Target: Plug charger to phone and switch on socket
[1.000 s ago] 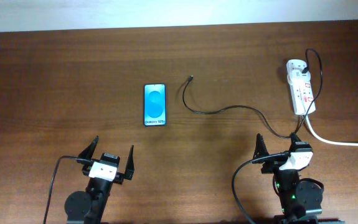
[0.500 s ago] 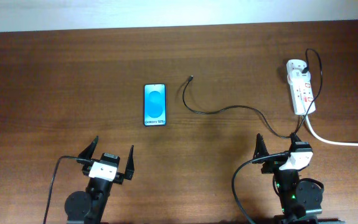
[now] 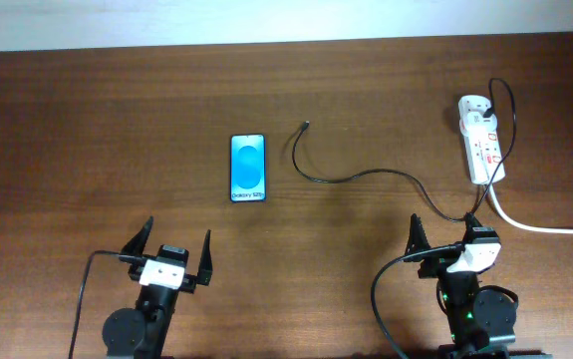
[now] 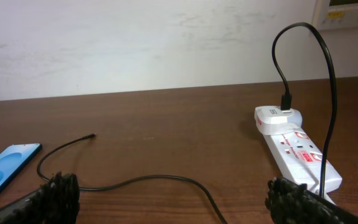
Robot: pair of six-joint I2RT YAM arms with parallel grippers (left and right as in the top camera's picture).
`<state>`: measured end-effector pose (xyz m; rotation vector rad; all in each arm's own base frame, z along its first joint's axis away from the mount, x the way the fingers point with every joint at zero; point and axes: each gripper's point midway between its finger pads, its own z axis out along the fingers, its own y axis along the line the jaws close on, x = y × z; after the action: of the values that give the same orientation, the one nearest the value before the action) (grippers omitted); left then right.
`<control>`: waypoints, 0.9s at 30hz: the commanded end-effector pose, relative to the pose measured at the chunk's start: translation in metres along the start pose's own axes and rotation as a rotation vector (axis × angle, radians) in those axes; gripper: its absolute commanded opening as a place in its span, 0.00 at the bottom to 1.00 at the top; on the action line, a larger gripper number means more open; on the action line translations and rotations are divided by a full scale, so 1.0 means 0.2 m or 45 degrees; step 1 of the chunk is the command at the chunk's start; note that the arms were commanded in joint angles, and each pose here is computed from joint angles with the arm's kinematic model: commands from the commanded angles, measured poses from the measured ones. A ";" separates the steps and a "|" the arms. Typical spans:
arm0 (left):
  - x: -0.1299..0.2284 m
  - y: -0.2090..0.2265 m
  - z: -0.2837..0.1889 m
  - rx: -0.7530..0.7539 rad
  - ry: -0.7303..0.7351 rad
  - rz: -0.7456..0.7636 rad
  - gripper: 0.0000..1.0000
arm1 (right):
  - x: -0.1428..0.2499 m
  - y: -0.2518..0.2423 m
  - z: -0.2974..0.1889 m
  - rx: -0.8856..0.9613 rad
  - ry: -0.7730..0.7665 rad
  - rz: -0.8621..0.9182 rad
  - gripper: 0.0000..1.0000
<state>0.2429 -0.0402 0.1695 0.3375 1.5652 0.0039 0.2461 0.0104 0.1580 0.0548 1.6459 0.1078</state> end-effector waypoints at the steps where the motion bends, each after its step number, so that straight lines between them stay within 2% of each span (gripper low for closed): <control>1: -0.03 0.03 0.00 -0.038 -0.030 -0.099 0.99 | 0.01 0.00 0.00 0.006 0.006 0.008 0.98; 9: -0.26 0.08 0.02 -0.032 -0.014 -0.124 0.99 | 0.01 0.00 0.00 0.006 0.006 0.008 0.98; 15: -0.49 0.09 0.21 0.110 0.113 -0.152 0.99 | 0.01 0.00 0.00 0.006 0.006 0.008 0.98; 18: -0.51 0.08 0.37 0.193 0.288 -0.194 0.99 | 0.01 0.00 0.00 0.006 0.006 0.008 0.99; 20: -0.49 0.06 0.51 0.279 0.468 -0.246 0.99 | 0.01 0.00 0.00 0.006 0.006 0.008 0.99; 27: -0.25 -0.09 0.93 0.468 1.053 -0.352 0.99 | 0.01 0.00 0.00 0.006 0.006 0.008 0.98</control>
<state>0.3952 -0.0839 0.2229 0.3907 2.3358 -0.3414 0.2461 0.0101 0.1575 0.0566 1.6481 0.1064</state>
